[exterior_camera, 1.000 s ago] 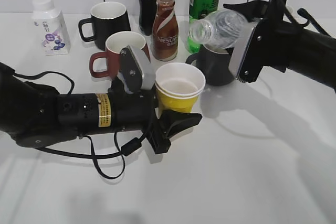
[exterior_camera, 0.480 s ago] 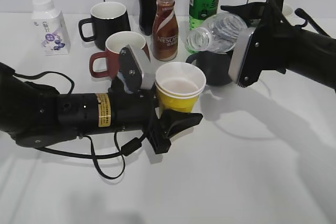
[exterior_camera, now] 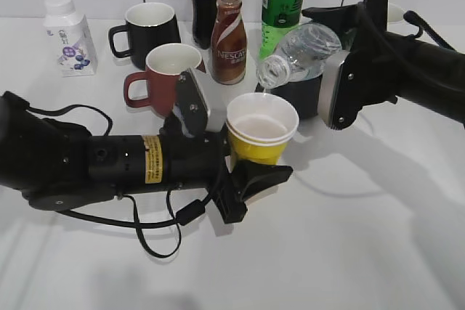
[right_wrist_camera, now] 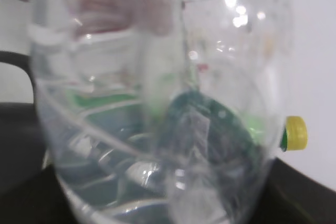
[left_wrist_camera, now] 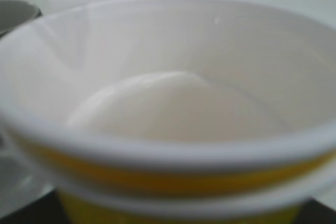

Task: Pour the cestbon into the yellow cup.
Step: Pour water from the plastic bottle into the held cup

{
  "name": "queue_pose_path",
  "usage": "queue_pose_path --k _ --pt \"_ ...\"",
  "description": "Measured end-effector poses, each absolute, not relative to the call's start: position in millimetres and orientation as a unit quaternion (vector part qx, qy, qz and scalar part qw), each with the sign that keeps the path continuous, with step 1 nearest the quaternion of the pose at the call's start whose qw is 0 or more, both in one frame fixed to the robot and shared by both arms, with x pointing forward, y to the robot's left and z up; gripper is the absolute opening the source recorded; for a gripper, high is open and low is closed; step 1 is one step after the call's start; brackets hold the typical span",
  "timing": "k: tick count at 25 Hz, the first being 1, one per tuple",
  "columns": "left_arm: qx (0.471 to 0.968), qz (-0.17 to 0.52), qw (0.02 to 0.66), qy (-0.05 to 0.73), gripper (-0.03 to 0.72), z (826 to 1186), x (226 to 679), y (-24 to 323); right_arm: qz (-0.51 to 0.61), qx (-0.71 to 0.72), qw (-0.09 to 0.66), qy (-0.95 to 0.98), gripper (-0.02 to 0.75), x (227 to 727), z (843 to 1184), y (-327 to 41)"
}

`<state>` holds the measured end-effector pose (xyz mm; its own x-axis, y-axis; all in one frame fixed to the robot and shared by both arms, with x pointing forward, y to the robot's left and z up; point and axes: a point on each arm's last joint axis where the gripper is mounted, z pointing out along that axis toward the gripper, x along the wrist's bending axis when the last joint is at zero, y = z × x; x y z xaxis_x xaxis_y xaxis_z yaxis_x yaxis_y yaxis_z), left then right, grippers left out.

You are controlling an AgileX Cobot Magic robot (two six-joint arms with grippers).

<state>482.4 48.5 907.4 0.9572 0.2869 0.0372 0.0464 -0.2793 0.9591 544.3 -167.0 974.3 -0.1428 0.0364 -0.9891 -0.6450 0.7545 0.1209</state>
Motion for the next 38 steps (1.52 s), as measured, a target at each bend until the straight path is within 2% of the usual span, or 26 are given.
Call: queue_pose_path --k 38 --pt "0.796 0.105 0.586 0.114 0.437 906.4 483.8 49.3 0.232 -0.268 0.635 0.686 0.462 544.1 974.3 -166.6"
